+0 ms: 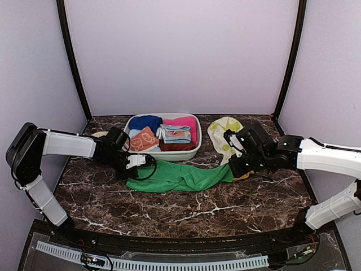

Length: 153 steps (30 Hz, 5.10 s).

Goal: Roll the towels
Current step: Pick up the towel from the center of the board, then flatten out the towel at the center of the board.

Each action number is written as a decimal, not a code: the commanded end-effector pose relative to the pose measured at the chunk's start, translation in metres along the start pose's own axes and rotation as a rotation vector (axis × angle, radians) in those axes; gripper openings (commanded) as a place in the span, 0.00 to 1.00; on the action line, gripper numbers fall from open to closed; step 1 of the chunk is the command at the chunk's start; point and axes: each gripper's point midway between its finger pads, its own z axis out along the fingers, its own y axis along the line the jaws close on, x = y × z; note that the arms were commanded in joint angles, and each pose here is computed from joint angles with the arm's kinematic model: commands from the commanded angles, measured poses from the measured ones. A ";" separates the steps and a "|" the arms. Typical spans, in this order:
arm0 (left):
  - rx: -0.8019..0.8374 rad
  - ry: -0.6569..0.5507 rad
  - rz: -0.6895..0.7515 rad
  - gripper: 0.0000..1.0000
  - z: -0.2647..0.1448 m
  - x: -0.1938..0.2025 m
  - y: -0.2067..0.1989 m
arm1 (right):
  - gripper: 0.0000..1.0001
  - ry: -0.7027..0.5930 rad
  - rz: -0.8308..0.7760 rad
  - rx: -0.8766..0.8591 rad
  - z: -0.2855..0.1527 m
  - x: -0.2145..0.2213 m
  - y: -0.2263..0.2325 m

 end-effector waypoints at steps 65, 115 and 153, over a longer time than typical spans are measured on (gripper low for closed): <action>-0.540 -0.135 -0.120 0.00 -0.196 0.015 0.061 | 0.00 -0.112 -0.153 0.107 -0.063 -0.117 -0.009; -0.233 0.164 -0.499 0.45 -0.038 0.142 0.027 | 0.21 0.354 0.467 0.069 0.137 0.063 -0.104; 0.007 0.098 -0.641 0.24 -0.030 0.138 0.024 | 0.17 0.336 0.321 -0.098 0.124 0.066 -0.019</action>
